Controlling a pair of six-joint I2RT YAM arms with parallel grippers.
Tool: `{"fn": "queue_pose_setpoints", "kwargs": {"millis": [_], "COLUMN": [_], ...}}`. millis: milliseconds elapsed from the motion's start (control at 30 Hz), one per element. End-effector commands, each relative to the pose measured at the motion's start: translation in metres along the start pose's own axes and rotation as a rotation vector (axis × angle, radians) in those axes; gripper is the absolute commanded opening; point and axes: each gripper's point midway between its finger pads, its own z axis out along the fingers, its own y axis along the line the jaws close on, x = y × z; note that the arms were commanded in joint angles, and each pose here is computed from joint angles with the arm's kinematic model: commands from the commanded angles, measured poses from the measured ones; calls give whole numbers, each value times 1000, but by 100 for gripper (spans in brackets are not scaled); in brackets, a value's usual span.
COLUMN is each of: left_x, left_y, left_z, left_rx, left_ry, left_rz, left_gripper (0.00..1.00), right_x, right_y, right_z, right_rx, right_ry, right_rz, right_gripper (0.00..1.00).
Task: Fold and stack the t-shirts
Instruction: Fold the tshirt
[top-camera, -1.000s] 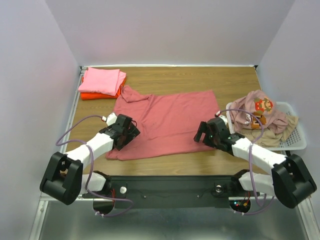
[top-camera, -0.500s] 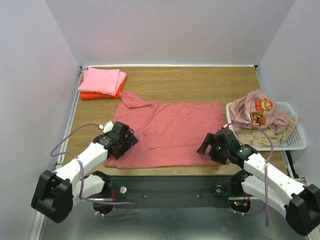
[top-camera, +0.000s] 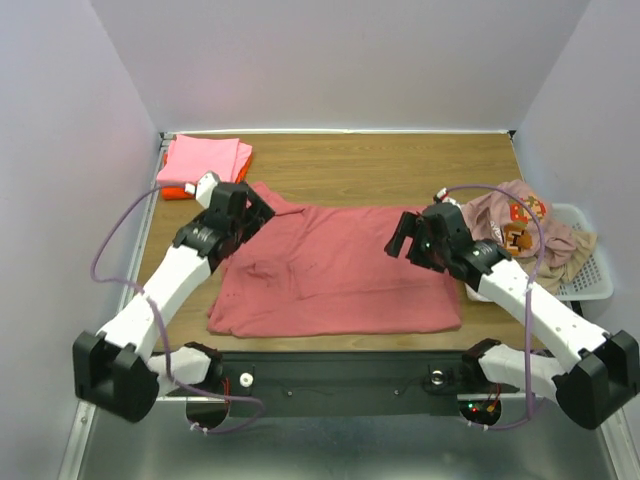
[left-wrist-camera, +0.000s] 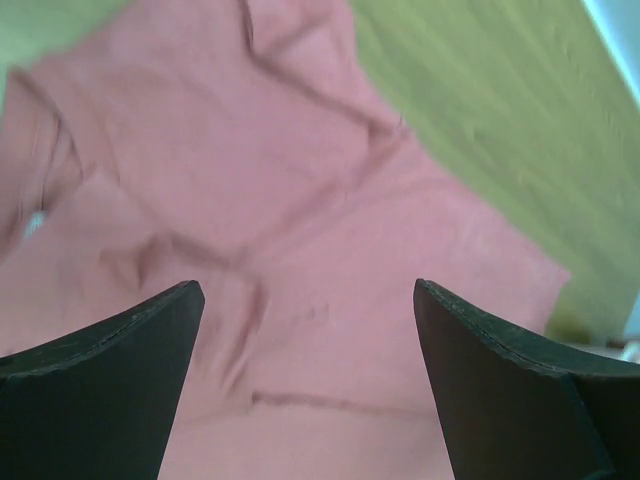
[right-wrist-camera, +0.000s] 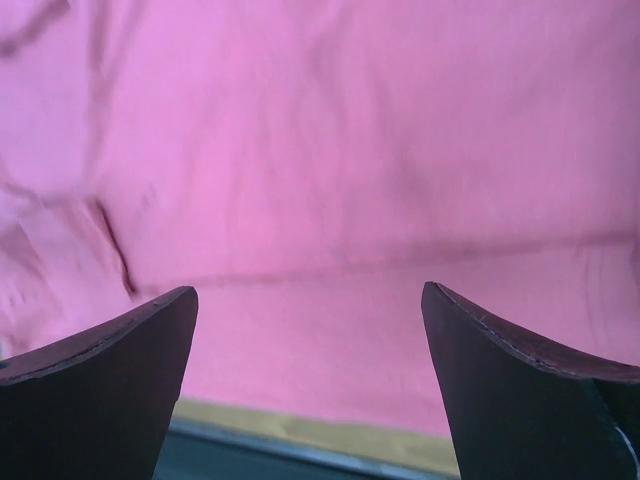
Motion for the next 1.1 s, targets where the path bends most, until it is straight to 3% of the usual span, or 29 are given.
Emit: {"fn": "queue_pose_setpoints", "kwargs": {"millis": [0,100,300,633,1067], "left_x": [-40,-63,-70,-57,-58], "left_y": [-10,-28,-10,6,6], "left_z": [42,63,128,201,232], "left_rx": [-73,-93,-233,-244,-262], "left_ry": [-52,-67,14,119,121], "left_rz": [57,89,107,103,80], "left_gripper": [98,99,98,94,80], "right_x": [-54,-66,-84,-90,-87], "right_y": [11,7,11,5,-8], "right_z": [4,17,41,69,72], "right_rx": [75,142,212,263,287], "right_ry": [-172,-199,-220,-189,-183], "right_rz": [-30,-29,-67,-76,-69], "right_gripper": [100,100,100,100,100]}}
